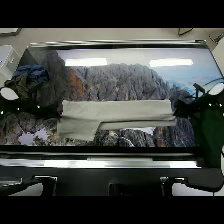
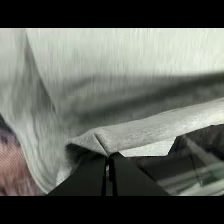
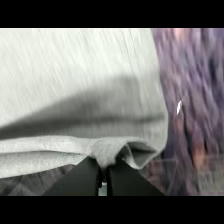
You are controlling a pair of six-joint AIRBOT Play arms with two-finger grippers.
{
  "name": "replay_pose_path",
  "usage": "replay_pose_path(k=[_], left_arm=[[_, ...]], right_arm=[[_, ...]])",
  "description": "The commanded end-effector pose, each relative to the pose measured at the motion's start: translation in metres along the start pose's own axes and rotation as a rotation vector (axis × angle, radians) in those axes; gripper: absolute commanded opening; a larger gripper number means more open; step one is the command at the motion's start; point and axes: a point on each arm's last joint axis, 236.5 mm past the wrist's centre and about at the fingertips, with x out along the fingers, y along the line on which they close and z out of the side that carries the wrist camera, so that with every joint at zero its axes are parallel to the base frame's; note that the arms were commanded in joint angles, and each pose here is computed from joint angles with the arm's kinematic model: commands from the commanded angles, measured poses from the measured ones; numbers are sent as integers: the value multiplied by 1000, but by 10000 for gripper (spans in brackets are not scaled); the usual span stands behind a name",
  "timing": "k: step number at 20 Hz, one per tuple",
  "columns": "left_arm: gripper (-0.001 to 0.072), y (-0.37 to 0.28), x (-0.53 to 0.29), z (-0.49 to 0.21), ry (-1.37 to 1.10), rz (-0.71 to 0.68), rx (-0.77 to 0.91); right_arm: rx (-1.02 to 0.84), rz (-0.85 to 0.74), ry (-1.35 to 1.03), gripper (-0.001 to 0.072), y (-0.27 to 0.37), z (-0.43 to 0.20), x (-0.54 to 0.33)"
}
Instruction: Fold the clothes and pants, and hang the long-sleeved shirts on hangers.
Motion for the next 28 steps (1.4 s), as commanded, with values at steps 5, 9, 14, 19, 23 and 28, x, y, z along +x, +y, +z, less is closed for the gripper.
replay_pose_path(k=[5,9,14,19,23,28], left_arm=[[41,5,33,98,-46,-8,13],[44,11,81,79,88,-13,-12],[535,12,64,73,135,-24,-10],[533,-6,23,81,61,-26,36],[530,-36,4,80,11,-28,104],[516,-87,3,67,3,-45,217]], right_arm=[[87,-8,-31,51,10,63,57],[116,35,7,53,17,59,72],[112,25,30,643,-4,53,49],[154,92,121,713,-30,42,59],[153,232,157,693,2,42,81],[57,284,184,51,36,33,86]])
